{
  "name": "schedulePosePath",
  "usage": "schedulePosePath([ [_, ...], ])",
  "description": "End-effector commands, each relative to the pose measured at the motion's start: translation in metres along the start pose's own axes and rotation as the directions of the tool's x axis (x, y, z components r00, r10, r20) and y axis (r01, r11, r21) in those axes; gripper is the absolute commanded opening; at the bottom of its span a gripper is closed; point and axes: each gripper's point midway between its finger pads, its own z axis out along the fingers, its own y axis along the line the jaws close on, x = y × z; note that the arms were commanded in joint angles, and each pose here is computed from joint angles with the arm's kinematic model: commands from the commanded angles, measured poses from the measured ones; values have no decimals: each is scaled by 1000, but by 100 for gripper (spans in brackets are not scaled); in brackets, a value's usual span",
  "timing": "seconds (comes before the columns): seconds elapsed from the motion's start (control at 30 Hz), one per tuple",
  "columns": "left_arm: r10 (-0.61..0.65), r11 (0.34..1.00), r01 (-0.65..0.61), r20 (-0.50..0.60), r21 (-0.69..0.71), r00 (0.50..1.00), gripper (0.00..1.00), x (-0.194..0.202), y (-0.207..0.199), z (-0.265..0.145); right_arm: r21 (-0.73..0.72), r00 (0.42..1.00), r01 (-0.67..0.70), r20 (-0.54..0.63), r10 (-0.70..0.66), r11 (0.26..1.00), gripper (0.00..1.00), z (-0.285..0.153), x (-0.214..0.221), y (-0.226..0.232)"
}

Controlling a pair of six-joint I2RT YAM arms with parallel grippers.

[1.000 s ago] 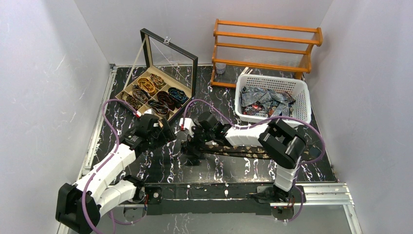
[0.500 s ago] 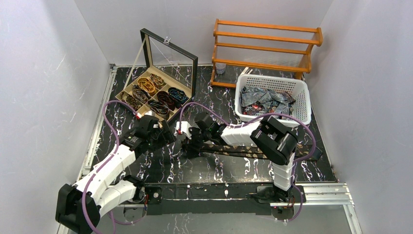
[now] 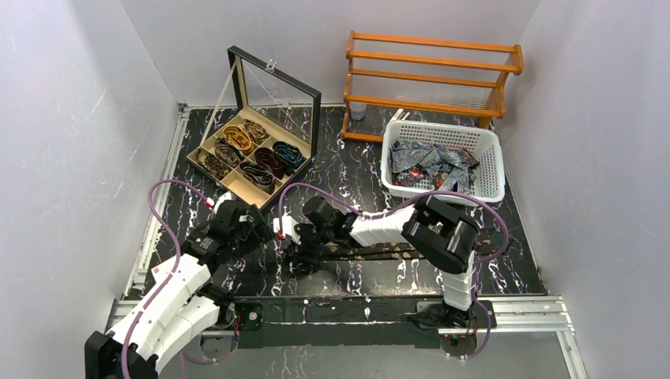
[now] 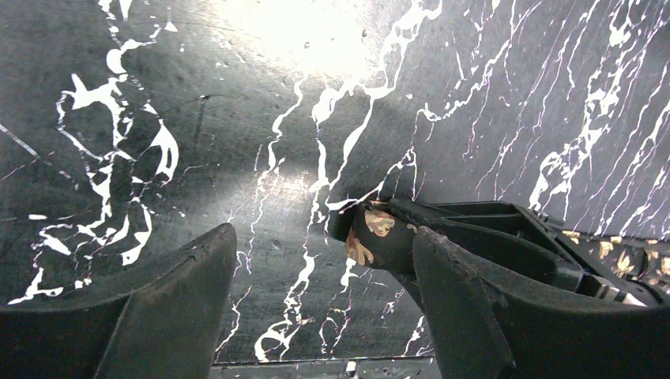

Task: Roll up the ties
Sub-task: Roll the tie at the center of the board.

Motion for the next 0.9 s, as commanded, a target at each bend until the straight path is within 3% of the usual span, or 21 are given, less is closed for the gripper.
schedulePosePath([
  [0.0,-43,998,45,32,-47,999,79,-4,10,-2,-4,1000,8,0,-8,1000,71,-5,-17,0],
  [0.1,-48,999,49,56,-23,997,80,-9,4,-3,67,997,8,79,-14,998,85,-29,-50,-6],
  [0.2,-36,999,36,67,2,997,81,-16,-5,-5,231,988,-48,153,13,972,92,-65,-72,-20],
  [0.27,-12,1000,11,62,11,998,83,-20,-11,-6,384,971,-160,226,76,909,97,-96,-76,-36],
  [0.3,2,1000,-3,55,22,998,84,-22,-16,-6,463,944,-278,293,150,842,98,-114,-75,-45],
  [0.37,27,997,-30,37,67,999,87,-29,-32,-7,537,814,-571,469,342,621,99,-148,-60,-58],
  [0.43,35,996,-36,8,79,999,88,-33,-39,-6,490,669,-743,563,486,455,99,-167,-46,-56],
  [0.5,38,996,-37,-14,79,999,88,-36,-40,-2,355,490,-871,600,632,339,99,-166,-41,-42],
  [0.6,10,995,-5,-50,98,999,88,-32,-38,5,235,298,-952,541,787,199,97,-147,-36,-21],
  [0.7,-49,988,62,-95,140,994,88,-22,-36,12,193,201,-973,438,876,127,83,-120,-29,-6],
  [0.77,-76,982,94,-110,165,991,88,-17,-35,15,196,179,-974,383,906,110,73,-106,-25,-2],
  [0.87,-100,971,120,-103,205,990,88,-18,-37,14,222,159,-971,319,934,90,67,-93,-19,2],
])
